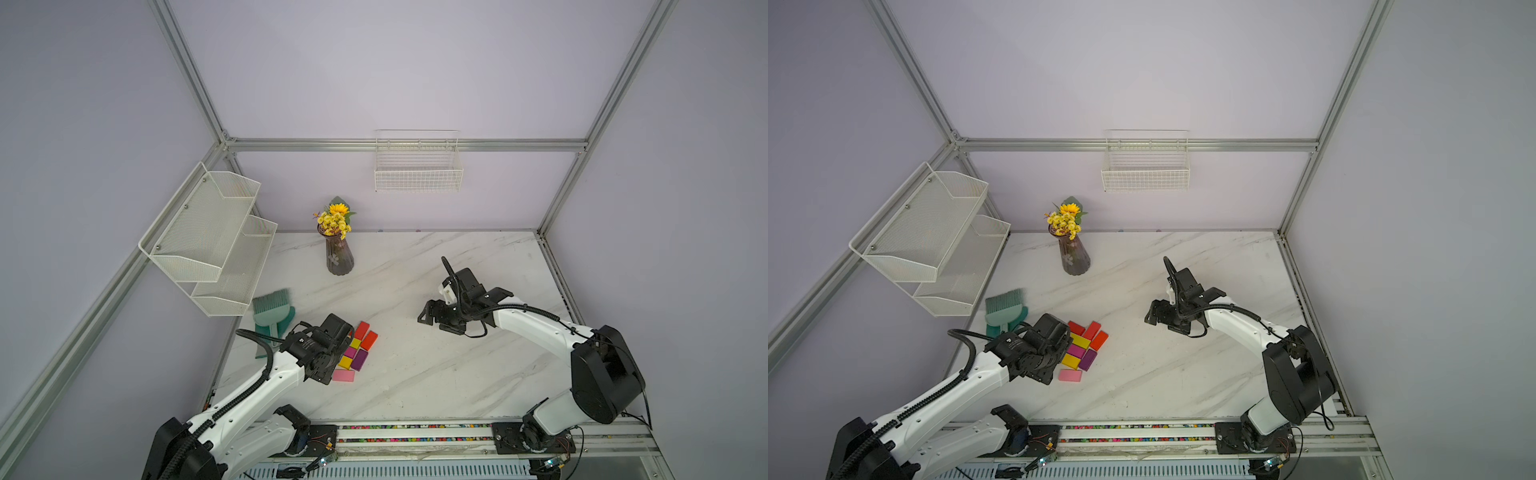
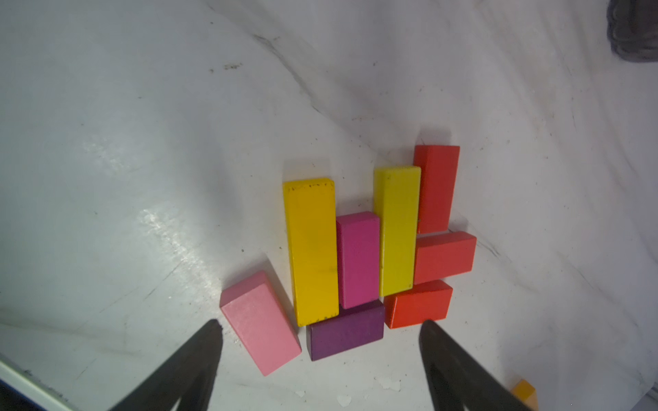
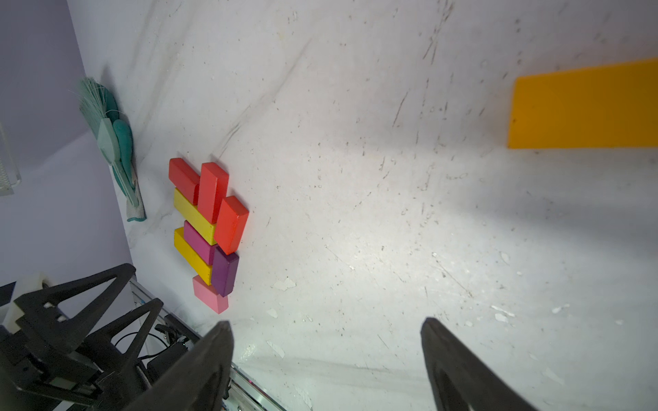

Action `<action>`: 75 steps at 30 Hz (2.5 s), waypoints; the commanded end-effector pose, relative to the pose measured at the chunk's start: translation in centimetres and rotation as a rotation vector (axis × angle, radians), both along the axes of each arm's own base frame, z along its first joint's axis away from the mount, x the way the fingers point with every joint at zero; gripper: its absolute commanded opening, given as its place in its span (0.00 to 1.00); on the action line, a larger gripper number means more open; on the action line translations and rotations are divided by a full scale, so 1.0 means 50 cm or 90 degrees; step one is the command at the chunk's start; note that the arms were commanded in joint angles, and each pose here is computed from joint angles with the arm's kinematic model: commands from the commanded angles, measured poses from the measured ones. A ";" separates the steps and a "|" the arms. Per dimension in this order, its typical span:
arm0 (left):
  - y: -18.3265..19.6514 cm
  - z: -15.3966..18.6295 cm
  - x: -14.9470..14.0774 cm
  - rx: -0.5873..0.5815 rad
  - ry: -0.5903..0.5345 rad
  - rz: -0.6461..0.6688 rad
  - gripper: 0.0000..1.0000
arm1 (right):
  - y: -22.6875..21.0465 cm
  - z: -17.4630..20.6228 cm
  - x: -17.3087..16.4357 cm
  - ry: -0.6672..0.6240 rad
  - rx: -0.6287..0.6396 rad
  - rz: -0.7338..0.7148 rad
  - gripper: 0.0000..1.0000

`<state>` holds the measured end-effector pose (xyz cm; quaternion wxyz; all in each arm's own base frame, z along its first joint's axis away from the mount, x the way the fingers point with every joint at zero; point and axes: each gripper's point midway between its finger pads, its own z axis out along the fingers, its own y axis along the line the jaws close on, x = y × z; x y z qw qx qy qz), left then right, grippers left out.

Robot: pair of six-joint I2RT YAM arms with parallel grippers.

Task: Assemble the letter c with building blocks
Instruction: Pick up the building block from the center of the board.

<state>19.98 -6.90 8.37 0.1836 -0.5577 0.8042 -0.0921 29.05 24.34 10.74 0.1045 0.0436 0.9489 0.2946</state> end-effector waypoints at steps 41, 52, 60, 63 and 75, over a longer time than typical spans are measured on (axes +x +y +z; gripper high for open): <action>0.036 -0.025 0.076 -0.003 0.120 0.043 0.67 | -0.006 -0.005 0.014 -0.023 -0.040 0.023 0.86; 0.053 -0.060 0.044 -0.014 0.118 0.071 0.67 | 0.003 -0.006 0.018 -0.017 -0.030 0.026 0.86; 0.048 -0.078 0.060 -0.014 0.138 0.061 0.67 | 0.013 0.009 0.015 -0.025 -0.007 0.039 0.86; 0.049 -0.084 0.061 -0.013 0.145 0.061 0.67 | 0.030 0.026 0.013 -0.036 0.029 0.055 0.86; 0.038 -0.104 0.078 -0.019 0.171 0.043 0.64 | 0.044 0.040 0.016 -0.045 0.053 0.067 0.86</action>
